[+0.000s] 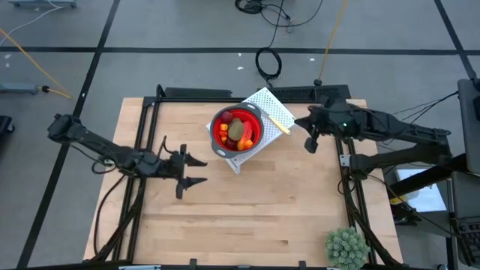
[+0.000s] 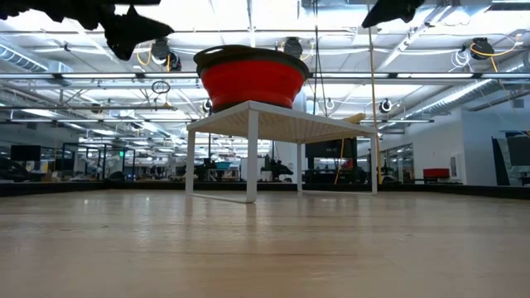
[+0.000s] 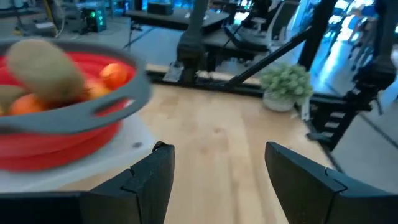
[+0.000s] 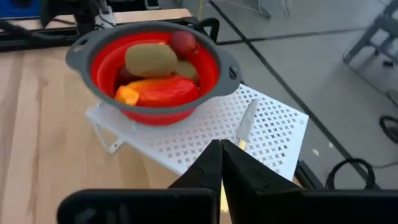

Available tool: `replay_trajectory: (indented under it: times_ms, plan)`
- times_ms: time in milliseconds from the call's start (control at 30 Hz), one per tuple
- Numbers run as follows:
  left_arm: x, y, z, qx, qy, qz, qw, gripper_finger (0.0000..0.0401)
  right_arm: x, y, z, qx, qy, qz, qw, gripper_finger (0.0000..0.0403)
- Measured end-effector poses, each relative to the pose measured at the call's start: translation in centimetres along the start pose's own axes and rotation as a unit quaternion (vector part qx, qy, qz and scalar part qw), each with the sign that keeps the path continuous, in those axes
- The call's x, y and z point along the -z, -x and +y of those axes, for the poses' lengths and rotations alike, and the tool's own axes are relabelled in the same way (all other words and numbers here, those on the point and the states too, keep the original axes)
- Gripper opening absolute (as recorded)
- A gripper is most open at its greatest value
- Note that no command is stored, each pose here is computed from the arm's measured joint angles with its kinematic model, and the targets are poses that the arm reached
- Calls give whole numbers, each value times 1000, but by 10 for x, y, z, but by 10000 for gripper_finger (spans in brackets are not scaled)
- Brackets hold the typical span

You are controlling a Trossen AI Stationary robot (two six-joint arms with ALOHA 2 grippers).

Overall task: Pick & Place Fruit
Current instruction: Return to Home Position

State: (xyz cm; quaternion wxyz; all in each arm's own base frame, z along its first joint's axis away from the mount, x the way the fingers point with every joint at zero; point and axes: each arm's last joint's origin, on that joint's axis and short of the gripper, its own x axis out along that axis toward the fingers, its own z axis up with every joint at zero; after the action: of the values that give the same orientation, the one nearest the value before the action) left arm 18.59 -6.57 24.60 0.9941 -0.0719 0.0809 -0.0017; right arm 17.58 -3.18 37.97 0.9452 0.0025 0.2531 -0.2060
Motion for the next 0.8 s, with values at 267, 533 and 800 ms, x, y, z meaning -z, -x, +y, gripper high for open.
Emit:
replay_trajectory:
  times_ms: [267, 533, 800]
  plan:
    - [-10, 21, 25, 17, -21, 15, 1000, 251, 40, 12, 2, -98, 7, -14, 995, 1]
    - [-11, 38, 38, 2, -34, 32, 999, 251, 67, 19, -2, -99, -25, -56, 993, 1]
    - [1, 48, 42, 16, -46, -16, 999, 251, 92, 17, -3, -101, -24, -115, 988, 1]
